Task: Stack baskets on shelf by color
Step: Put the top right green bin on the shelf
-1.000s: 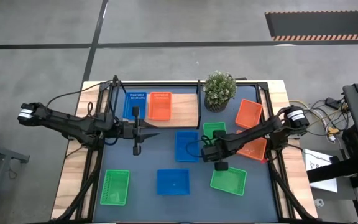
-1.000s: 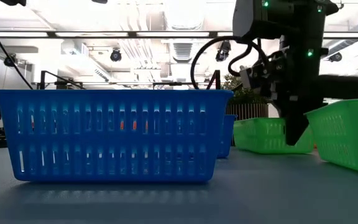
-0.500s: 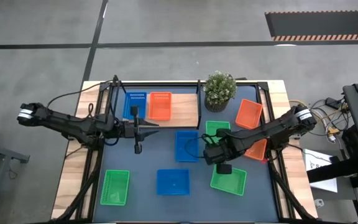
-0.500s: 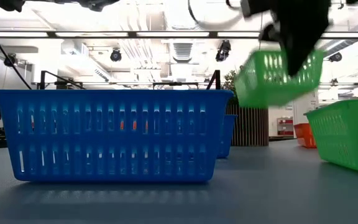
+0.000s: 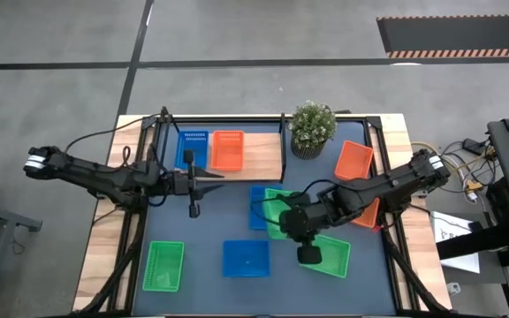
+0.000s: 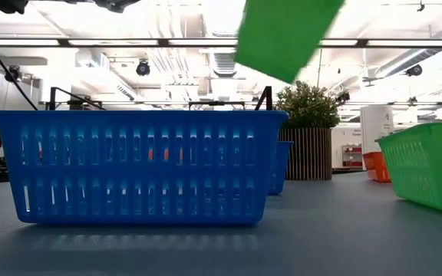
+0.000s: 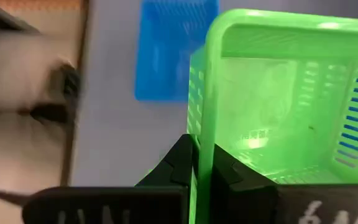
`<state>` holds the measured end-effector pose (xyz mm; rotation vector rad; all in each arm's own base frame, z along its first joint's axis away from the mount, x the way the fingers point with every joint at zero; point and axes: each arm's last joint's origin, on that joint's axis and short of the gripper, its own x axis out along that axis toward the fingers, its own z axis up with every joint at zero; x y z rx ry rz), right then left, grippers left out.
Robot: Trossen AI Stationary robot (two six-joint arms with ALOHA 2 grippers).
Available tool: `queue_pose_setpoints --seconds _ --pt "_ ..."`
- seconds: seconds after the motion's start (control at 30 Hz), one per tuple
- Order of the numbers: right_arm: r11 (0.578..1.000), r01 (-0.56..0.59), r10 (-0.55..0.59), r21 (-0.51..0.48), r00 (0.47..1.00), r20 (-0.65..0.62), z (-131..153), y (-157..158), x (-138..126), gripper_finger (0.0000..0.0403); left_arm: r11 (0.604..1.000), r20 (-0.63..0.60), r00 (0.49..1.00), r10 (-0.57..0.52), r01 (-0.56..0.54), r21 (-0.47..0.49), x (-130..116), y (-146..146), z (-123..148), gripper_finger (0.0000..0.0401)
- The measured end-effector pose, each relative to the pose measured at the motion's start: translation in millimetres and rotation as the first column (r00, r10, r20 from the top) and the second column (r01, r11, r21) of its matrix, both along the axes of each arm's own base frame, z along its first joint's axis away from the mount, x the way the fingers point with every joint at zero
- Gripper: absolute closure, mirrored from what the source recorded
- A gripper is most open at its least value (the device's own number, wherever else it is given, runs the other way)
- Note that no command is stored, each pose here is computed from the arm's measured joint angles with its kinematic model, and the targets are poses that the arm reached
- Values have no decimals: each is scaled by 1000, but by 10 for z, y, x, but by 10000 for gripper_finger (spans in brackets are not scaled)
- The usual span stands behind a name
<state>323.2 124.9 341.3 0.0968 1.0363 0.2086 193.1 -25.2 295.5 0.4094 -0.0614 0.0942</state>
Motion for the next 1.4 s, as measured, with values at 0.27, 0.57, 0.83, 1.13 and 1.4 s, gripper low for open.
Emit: queue_pose_setpoints --seconds 0.27,0.57,0.83,1.13,1.4 --pt "991 100 -82 -89 978 190 138 -288 205 394 1000 5 1000 0 0 -2 -19 3 11 324" --pt "969 163 -125 -188 972 198 94 -917 388 394 1000 9 1000 0 0 -2 -21 4 15 324" --pt "959 98 -88 -267 995 49 -215 -1332 817 394 1000 23 1000 -1 2 -4 -44 5 36 324" --pt "904 71 -168 -422 966 -198 -554 -1839 1147 394 1000 13 1000 -1 1 -2 -44 6 15 324" --pt "905 70 -206 -419 935 -288 -794 -2107 1203 394 1000 14 1000 -1 1 -2 -46 6 15 324"
